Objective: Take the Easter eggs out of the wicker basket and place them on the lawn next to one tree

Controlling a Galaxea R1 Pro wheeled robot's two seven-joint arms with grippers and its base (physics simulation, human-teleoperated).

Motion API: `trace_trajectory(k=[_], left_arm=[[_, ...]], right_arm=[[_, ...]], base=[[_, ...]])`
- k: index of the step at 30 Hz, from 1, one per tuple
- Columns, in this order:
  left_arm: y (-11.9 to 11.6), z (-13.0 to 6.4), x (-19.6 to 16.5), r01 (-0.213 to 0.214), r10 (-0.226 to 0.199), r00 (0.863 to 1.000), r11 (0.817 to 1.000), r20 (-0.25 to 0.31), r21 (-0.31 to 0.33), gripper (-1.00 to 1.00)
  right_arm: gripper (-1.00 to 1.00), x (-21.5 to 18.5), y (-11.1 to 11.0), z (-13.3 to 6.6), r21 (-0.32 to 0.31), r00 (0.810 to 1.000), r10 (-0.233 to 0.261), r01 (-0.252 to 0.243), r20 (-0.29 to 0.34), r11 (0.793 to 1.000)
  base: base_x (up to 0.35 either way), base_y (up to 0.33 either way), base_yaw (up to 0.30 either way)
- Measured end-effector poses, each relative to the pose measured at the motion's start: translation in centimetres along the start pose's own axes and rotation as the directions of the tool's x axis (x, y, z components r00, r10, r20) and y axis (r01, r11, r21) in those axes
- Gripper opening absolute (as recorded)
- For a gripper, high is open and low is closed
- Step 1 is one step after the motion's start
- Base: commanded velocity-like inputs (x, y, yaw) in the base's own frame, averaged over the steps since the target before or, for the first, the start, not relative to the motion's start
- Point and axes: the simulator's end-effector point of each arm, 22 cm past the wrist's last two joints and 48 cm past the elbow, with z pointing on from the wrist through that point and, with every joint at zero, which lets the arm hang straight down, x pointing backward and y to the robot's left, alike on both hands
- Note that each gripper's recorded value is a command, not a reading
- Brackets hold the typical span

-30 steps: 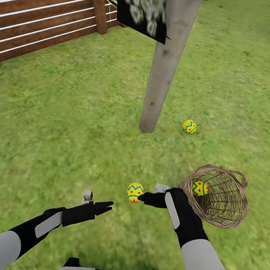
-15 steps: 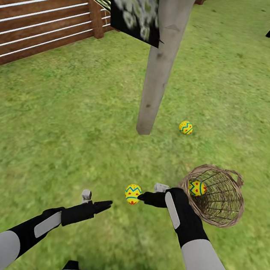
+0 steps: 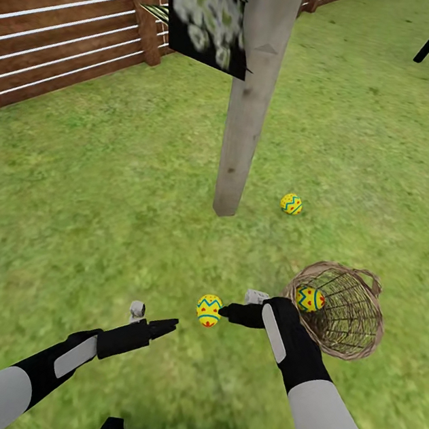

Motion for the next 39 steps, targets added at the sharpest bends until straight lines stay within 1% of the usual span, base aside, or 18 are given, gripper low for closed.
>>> trace_trajectory(k=[5,14,33,37,39], left_arm=[[-0.2,0.0,-0.1,-0.005,0.005,1.000,1.000,0.000,0.002,1.00],[-0.9,0.1,-0.4,-0.018,0.018,1.000,1.000,0.001,0.008,1.00],[-2.1,-0.1,-1.1,-0.039,0.039,0.999,0.999,0.005,0.010,1.00],[-1.9,-0.3,-1.2,-0.046,0.046,0.999,0.999,0.008,-0.003,1.00],[-0.5,-1.2,-1.4,-0.029,0.030,0.999,0.998,0.024,-0.047,1.00]], right_arm=[[1.00,-0.2,0.2,-0.2,-0.001,1.000,-0.003,0.003,0.004,1.000],[1.00,-0.6,0.4,-0.8,0.001,1.000,-0.009,0.009,0.016,1.000],[1.00,-1.6,0.9,-2.2,0.004,0.999,-0.024,0.024,0.045,1.000],[1.00,-1.8,1.0,-2.5,0.004,0.998,-0.026,0.026,0.051,1.000],[1.00,-1.9,1.1,-2.7,0.003,0.998,-0.027,0.027,0.053,1.000]], base=[[-0.011,-0.015,0.000],[-0.167,-0.167,0.000],[-0.007,-0.006,0.000],[0.000,0.000,0.000],[0.000,0.000,0.000]])
